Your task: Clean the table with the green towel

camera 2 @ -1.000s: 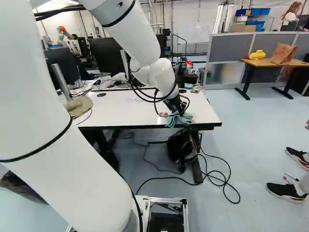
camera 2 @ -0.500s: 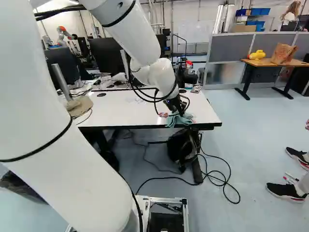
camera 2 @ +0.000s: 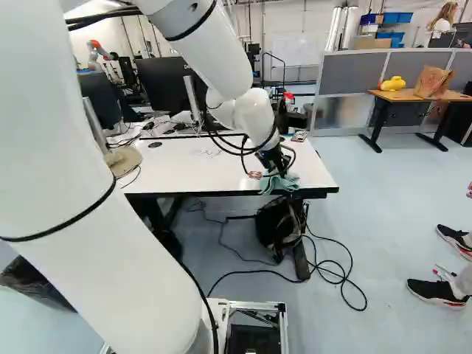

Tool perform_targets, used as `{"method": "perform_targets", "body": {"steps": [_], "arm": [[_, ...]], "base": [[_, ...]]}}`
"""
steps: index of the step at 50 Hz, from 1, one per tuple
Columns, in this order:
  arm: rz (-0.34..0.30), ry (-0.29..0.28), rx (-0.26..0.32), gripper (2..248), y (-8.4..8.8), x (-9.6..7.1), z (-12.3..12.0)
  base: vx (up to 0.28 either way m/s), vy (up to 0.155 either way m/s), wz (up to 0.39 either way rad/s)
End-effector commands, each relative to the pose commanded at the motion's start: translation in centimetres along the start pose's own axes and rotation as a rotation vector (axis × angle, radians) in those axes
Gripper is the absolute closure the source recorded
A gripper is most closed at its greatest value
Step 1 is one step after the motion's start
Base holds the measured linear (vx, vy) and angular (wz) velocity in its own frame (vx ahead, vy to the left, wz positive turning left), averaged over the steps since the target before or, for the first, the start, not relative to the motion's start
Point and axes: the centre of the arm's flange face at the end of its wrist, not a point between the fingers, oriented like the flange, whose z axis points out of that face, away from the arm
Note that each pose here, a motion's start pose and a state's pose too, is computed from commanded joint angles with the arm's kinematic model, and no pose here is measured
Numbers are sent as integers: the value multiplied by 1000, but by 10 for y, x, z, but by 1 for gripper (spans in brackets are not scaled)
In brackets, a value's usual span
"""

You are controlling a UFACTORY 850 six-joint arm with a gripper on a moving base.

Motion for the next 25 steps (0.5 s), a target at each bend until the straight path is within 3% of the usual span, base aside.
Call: {"method": "perform_targets", "body": {"steps": [25], "arm": [[39, 1, -23, 197, 21, 12, 7]], "base": [[0, 0, 0]]}}
